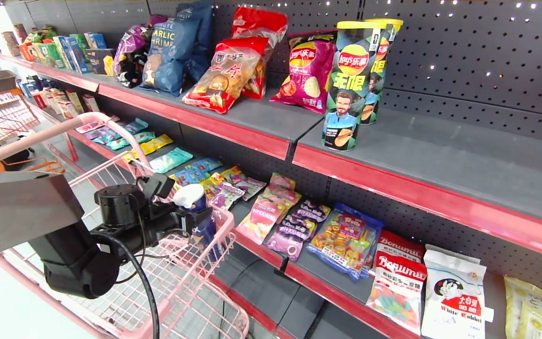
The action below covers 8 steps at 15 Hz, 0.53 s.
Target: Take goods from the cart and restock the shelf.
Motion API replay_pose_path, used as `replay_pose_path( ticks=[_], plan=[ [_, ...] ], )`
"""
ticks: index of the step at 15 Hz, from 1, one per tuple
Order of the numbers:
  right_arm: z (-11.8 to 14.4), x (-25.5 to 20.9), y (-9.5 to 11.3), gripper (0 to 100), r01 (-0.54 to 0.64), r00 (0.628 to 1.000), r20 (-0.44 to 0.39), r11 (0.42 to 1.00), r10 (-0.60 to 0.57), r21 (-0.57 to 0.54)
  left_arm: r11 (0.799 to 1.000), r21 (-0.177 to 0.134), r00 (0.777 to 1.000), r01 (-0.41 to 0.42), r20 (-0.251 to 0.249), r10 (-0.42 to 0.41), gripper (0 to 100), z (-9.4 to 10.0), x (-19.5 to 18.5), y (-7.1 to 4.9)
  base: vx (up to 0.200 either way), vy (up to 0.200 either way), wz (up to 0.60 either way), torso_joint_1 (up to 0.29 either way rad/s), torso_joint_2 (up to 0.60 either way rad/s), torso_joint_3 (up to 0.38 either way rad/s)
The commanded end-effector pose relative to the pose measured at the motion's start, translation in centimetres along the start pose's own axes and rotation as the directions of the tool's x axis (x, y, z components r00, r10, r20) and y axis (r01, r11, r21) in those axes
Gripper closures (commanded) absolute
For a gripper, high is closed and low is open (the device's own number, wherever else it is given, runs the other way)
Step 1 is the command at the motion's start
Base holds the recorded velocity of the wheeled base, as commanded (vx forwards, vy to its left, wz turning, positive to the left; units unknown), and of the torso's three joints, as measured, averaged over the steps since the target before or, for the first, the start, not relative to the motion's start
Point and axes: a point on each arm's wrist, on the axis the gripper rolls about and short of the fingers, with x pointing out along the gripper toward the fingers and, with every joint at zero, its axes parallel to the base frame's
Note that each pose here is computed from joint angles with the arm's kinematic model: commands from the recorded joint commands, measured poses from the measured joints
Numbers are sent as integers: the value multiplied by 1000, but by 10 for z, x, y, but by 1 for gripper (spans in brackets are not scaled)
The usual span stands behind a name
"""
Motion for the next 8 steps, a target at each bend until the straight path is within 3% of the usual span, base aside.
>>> replay_pose_path(
  ticks=[1,4,6,8],
  plan=[
    [0,0,0,0,0,1000,-1,1000,0,0,1000,0,1000,6,-11,-6,100,-4,2,-1,0,0,0,0,0,0],
    [0,0,0,0,0,1000,-1,1000,0,2,1000,4,1000,-19,18,18,100,11,-14,0,0,0,0,0,0,0],
    [0,0,0,0,0,1000,-1,1000,0,2,1000,-7,1000,-24,13,24,100,29,-37,-7,0,0,0,0,0,0],
    [0,0,0,0,0,1000,-1,1000,0,0,997,-51,998,-53,22,54,100,74,-86,-17,0,0,0,0,0,0]
  ],
)
